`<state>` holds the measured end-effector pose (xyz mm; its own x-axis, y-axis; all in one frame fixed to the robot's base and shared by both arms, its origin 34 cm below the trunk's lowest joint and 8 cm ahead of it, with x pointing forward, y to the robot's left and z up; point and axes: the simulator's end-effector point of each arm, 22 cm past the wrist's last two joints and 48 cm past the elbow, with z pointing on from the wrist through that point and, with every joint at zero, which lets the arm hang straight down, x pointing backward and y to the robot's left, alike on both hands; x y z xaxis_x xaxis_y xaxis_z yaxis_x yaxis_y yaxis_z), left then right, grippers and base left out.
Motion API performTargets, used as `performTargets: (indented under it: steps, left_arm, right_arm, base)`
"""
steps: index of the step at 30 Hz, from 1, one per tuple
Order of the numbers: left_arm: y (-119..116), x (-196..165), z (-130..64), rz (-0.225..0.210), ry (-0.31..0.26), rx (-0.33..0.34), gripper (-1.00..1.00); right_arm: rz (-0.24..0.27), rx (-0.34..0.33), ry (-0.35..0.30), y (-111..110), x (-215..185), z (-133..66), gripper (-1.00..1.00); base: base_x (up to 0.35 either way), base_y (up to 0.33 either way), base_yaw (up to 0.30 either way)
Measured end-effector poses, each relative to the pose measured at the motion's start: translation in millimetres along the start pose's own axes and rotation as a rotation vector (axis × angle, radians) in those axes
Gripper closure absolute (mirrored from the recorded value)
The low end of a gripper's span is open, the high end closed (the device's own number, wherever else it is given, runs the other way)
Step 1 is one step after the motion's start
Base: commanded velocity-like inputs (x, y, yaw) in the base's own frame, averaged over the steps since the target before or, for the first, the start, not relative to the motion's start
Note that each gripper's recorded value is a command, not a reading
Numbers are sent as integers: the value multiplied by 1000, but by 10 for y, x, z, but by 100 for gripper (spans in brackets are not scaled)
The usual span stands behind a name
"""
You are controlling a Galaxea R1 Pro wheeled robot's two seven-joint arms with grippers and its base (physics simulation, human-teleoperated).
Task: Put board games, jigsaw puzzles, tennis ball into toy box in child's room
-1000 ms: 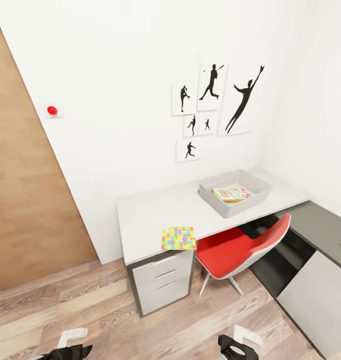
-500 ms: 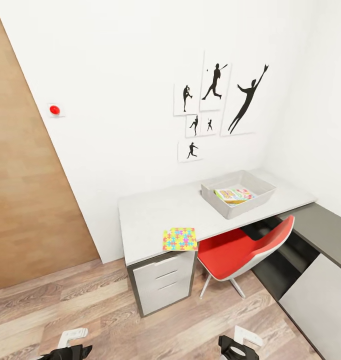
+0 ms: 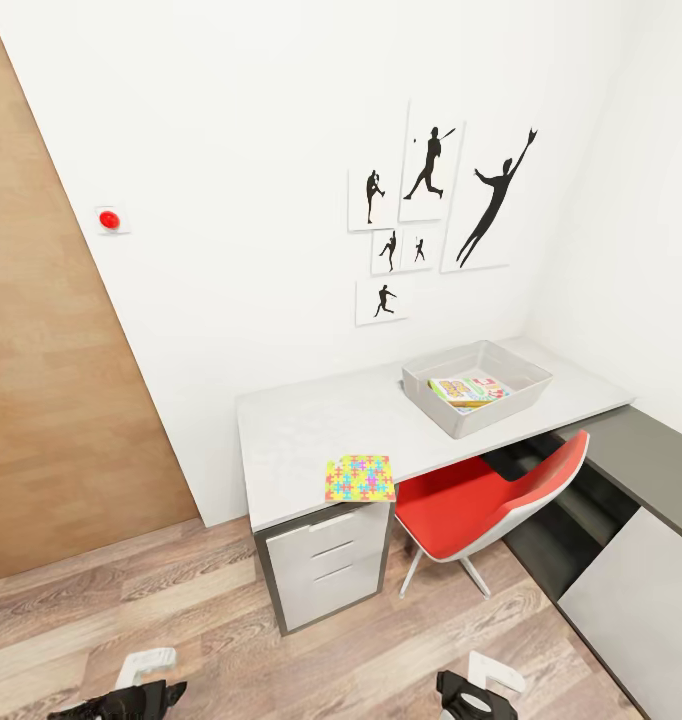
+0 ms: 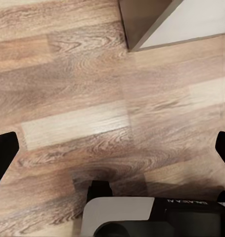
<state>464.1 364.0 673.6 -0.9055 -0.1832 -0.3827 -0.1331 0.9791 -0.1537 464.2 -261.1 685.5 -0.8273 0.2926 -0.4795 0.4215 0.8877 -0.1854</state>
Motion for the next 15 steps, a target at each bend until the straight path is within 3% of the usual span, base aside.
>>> performTargets:
  steps: [3, 6, 8, 10, 13, 15]
  left_arm:
    - [-136, -164, 1, -48, 14, 56, -100]
    - [-484, -531, -62, -171, 40, 205, -100]
    - [-614, -715, -117, -211, 39, 268, -100]
    - [-761, -1016, -219, -262, 20, 348, -100]
    - [-880, -1304, -332, -301, -6, 415, -100]
    - [-1083, -1636, -480, -376, -39, 506, -100]
  right_arm:
    - [0, -9, 0, 17, -2, 2, -100]
    - [-1, -35, -1, 59, -3, 8, -100]
    - [-1, -47, -1, 76, -6, 12, -100]
    - [-1, -65, -2, 101, -11, 17, -100]
    - [0, -81, -2, 125, -13, 20, -100]
    - [1, -94, -2, 147, -15, 21, -100]
  base:
    - [0, 0, 0]
    - [0, 0, 0]
    - [0, 0, 0]
    - [0, 0, 0]
    - [0, 0, 0]
    - [0, 0, 0]
